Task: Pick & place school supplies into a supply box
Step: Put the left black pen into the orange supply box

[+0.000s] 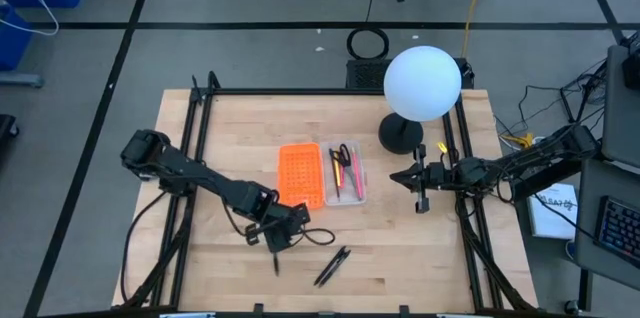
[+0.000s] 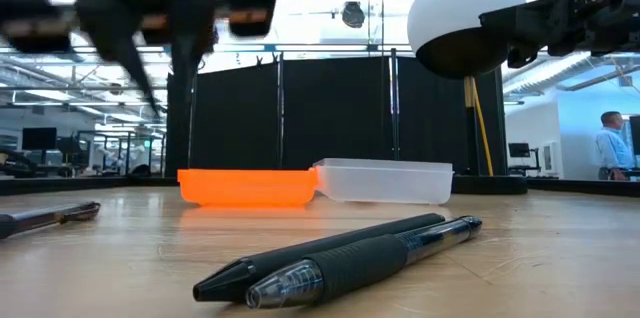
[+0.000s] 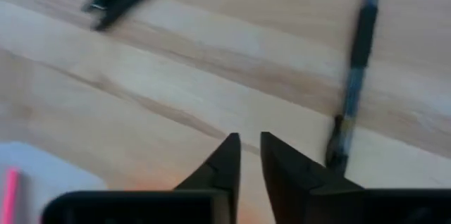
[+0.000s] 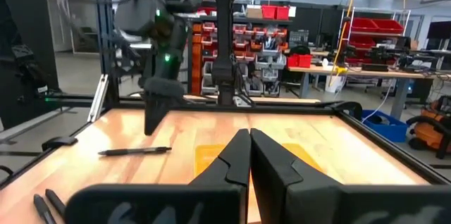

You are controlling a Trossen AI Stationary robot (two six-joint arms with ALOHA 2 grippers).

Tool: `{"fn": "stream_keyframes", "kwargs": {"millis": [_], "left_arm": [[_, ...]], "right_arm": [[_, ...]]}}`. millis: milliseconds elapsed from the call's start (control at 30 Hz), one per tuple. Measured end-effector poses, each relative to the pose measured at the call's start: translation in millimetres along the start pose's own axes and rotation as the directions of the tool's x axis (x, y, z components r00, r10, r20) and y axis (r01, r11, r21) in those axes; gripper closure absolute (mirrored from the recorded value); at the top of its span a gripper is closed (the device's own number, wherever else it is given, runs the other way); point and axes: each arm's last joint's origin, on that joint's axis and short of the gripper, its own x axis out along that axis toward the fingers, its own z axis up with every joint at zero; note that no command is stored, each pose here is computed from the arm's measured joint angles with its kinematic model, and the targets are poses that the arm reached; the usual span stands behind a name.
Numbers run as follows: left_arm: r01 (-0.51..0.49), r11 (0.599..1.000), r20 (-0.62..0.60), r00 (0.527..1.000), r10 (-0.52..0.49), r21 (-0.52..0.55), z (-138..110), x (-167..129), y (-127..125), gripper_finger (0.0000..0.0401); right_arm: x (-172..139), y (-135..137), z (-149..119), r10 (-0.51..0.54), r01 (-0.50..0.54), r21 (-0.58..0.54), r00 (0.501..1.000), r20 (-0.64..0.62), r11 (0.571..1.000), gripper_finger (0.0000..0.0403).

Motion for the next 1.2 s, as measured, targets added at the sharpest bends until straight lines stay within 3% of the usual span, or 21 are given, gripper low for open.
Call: {"fn": "stream_keyframes", "kwargs": {"millis": [100,200,267,333,433,567,700,833,1000,1200], "left_arm": [[-0.027,0.999,-0.01,1.0,0.027,0.021,1,12,-10,0.0304],[-0.048,0.998,-0.106,0.993,0.044,-0.038,-5,15,-18,0.0272],[0.024,0.998,-0.109,0.994,-0.031,-0.066,-11,15,-21,0.0256],[0.109,0.99,-0.037,0.993,-0.112,-0.085,-12,15,-22,0.0247],[0.116,0.986,0.019,0.993,-0.114,-0.121,-4,16,-24,0.0243],[0.065,0.998,-0.022,0.998,-0.065,-0.015,10,22,-34,0.0243],[0.132,0.991,-0.132,0.983,-0.13,0.003,2,33,-41,0.0242],[0.165,0.986,-0.137,0.976,-0.167,-0.029,-1,48,-40,0.0242],[0.145,0.986,-0.111,0.985,-0.135,0.087,18,52,-40,0.0242],[0.22,0.972,-0.141,0.968,-0.207,0.078,42,57,-39,0.0242]], "right_arm": [[0,0,0,0.0,0.0,0.001,1.0,0.001,1.0,0.0399],[0,0,1,0.0,0.0,0.003,1.0,0.006,1.0,0.0399],[0,0,1,0.0,0.0,0.026,1.0,0.007,1.0,0.0399],[0,0,1,-0.001,0.0,0.059,1.0,0.01,0.998,0.0399],[0,0,1,0.0,-0.001,0.086,1.0,0.011,0.996,0.0399],[0,0,1,0.0,-0.001,0.086,1.0,0.013,0.996,0.0399],[0,0,1,0.0,-0.001,0.094,1.0,0.013,0.996,0.0399],[0,0,1,0.001,-0.002,0.126,1.0,0.007,0.992,0.0399],[0,0,0,0.002,-0.001,0.13,1.0,0.0,0.991,0.0399],[0,0,0,0.002,-0.001,0.129,1.0,0.0,0.992,0.0399]]}}
